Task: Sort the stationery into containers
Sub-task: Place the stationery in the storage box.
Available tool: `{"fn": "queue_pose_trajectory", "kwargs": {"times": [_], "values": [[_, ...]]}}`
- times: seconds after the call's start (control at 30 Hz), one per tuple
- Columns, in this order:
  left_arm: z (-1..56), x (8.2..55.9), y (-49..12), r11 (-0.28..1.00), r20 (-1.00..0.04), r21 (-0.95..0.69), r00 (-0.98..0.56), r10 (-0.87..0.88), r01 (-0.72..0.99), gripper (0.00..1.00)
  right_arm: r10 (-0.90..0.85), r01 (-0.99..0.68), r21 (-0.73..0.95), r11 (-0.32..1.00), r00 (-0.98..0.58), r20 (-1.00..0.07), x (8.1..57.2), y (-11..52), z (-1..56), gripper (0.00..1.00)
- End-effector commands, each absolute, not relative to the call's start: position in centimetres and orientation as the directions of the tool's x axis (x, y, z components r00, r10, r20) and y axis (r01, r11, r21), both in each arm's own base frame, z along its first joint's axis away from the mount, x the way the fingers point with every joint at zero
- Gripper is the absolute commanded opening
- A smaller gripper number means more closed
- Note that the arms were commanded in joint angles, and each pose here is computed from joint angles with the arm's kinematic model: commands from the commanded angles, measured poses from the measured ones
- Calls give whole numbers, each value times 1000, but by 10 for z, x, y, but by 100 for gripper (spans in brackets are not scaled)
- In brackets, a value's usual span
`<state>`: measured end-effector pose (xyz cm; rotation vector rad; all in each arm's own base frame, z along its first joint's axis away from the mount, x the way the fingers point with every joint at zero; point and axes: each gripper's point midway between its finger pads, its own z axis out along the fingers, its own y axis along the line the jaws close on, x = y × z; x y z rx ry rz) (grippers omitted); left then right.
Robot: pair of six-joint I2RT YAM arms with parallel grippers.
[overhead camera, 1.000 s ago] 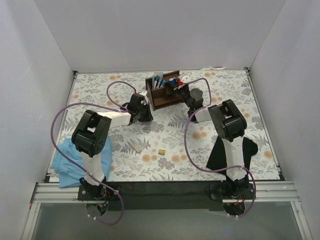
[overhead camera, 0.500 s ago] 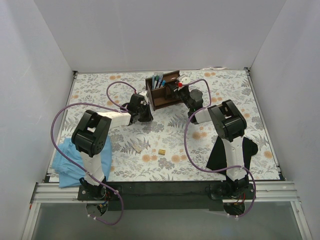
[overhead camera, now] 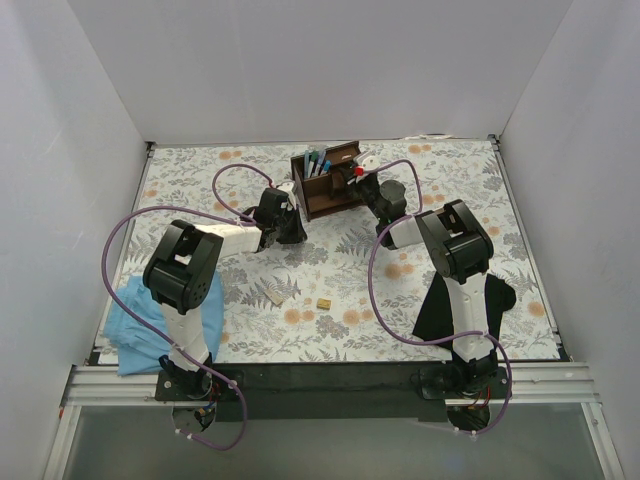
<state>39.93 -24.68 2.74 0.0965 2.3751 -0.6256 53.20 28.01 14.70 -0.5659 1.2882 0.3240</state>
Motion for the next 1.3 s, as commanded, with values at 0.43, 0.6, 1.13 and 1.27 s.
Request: {"fn": "queue_pose_trajectory", "kwargs": {"times": [0.43, 0.6, 1.13, 1.27], "values": [[17, 399, -244, 886, -615, -407, -784, -85, 223, 0, 165, -388, -262, 884, 782, -601, 492, 266, 323, 20], [14, 399, -243, 886, -615, -407, -784, -88, 220, 0, 165, -393, -261, 882, 775, -610, 501, 269, 313, 25], [10, 400, -240, 888, -607, -405, -790, -84, 217, 0, 164, -384, -271, 883, 792, -588, 509, 271, 315, 69], [10, 400, -240, 888, -607, -407, -790, -87, 216, 0, 156, -375, -278, 884, 799, -580, 509, 270, 318, 72]]}}
